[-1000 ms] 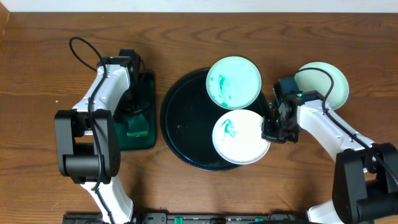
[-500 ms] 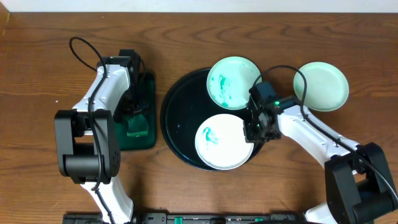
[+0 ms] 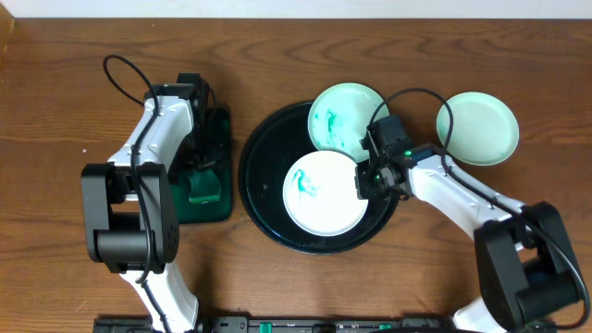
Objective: Clean dirty plates on tray and stack at the side
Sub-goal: 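Grip the white plate rim with the right gripper and drag it, then grasp the green sponge in the water tray with the left gripper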
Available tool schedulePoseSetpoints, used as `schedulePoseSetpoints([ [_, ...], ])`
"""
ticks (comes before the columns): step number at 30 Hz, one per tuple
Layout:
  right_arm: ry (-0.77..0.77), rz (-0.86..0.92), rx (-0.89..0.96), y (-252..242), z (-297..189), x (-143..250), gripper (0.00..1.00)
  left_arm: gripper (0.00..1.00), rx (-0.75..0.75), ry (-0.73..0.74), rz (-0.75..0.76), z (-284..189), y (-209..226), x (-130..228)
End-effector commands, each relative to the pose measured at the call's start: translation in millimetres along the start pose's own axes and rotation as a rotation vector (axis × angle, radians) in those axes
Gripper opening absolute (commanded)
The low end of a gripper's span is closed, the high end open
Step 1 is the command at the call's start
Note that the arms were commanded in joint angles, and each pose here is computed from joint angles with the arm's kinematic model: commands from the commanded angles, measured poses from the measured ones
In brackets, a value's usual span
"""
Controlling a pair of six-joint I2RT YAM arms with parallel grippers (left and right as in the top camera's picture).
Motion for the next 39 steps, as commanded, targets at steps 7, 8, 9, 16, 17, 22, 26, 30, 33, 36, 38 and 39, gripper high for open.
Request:
schedulePoseSetpoints([
  [7,0.100,0.025,0.009,-5.2,24.8,18.6,0.01,0.07,-0.002,0.003,-0.001,-2.2,2.2,0.7],
  [8,0.100,0.025,0.006,-4.7,24.7,18.6,0.01,0.07,-0.004,0.005,0.001,-2.2,2.6,1.3],
  [9,0.101,0.025,0.006,-4.6,24.8,18.8,0.01,0.07,-0.004,0.006,0.008,-2.2,2.6,1.3],
  [16,0.114,0.019,-0.009,-2.4,24.5,21.4,0.01,0.27,-0.011,-0.022,0.069,-1.9,2.8,-4.6],
  [17,0.116,0.014,-0.019,-0.8,24.5,21.9,0.01,0.35,-0.005,-0.030,0.079,-1.9,1.5,-6.5],
  [22,0.128,0.008,-0.042,2.7,24.1,24.3,0.01,0.69,0.011,-0.055,0.089,4.6,-2.5,-10.9],
  [26,0.130,0.008,-0.042,2.6,24.0,24.7,0.01,0.53,0.077,-0.036,0.136,15.4,-13.3,-4.9],
  [30,0.130,0.005,-0.042,2.6,24.0,24.9,0.01,0.48,0.100,-0.036,0.138,24.9,-16.7,-2.4],
  [33,0.130,0.005,-0.042,2.7,23.9,24.7,0.01,0.33,0.098,-0.032,0.138,30.2,-15.8,0.1],
  [36,0.131,0.005,-0.042,2.6,24.0,24.9,0.01,0.09,0.099,-0.036,0.138,31.9,-16.1,-0.1],
  [38,0.134,0.005,-0.041,2.4,23.9,25.6,0.01,0.07,0.102,-0.040,0.138,31.8,-16.7,-0.9],
  [39,0.136,0.006,-0.041,2.4,23.8,26.2,0.01,0.07,0.103,-0.041,0.137,31.8,-17.0,-1.3],
])
Point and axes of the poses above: each gripper's point midway between its finger pads, its own z axis out along the fingers, its own y axis along the line the jaws close on, x = y × z, the point moved 1 cm from there along -z, back along the fingers, and after that the axes turned 6 degrees about -z, right-handed, at the moved point
